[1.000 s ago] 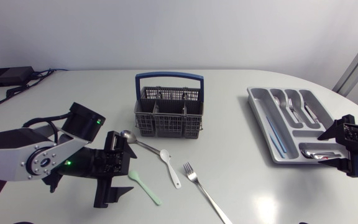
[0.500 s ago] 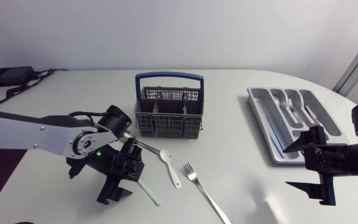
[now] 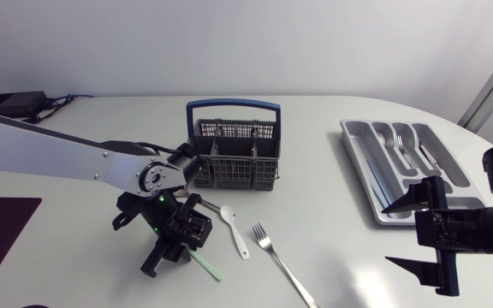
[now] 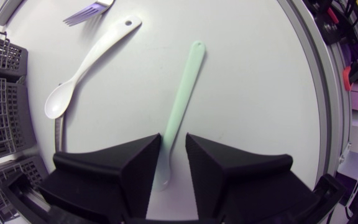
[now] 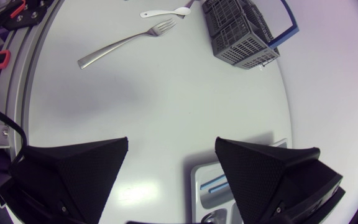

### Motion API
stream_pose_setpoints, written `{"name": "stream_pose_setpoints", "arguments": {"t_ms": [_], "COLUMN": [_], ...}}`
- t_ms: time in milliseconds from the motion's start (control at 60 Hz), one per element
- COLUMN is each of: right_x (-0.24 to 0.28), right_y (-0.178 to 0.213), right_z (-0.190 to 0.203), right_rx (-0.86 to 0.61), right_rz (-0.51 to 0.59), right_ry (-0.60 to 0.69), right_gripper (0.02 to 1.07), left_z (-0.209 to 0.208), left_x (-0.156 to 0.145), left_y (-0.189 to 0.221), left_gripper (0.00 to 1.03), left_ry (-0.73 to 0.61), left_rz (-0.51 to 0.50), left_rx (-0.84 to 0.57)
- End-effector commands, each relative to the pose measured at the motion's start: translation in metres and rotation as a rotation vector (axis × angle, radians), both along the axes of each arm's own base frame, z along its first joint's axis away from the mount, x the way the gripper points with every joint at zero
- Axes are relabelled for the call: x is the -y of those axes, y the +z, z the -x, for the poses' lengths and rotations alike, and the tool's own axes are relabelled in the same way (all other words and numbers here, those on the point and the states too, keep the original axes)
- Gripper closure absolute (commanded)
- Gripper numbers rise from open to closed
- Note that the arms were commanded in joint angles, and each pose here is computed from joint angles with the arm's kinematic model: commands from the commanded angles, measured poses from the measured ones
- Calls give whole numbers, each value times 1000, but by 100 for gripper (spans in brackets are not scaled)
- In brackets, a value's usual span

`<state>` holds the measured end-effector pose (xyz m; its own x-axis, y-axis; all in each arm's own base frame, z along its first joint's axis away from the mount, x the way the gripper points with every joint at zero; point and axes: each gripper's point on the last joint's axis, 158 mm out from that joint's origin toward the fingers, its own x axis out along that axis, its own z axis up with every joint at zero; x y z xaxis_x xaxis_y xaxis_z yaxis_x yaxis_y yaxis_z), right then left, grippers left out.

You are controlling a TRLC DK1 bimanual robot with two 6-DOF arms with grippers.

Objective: Unload the cutlery basket into the drawer organizer.

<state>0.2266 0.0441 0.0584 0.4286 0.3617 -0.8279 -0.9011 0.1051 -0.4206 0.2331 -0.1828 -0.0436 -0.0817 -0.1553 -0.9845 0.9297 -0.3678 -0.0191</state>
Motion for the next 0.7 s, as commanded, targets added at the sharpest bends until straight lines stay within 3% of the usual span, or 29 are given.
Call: {"name": "stream_pose_setpoints", "arguments": {"t_ms": [0,367,683], "right_x": [-7,-38,-83], "right_y": [-6,8,45], "right_z": [12,26,25], "right_rx": [-34,-36,74], "right_rz": [-22,-85,-219], "right_ry": [7,21,25], "right_gripper": [6,6,13], "left_z": [18,23,40], "left_x": [-13,-22,6], "left_y": [-17,1,54], "left_gripper": [90,96,96], "left_ry": [-41,54,279], "left_rz": [-68,-71,41], "left_rx": [-66,-80,-198]}}
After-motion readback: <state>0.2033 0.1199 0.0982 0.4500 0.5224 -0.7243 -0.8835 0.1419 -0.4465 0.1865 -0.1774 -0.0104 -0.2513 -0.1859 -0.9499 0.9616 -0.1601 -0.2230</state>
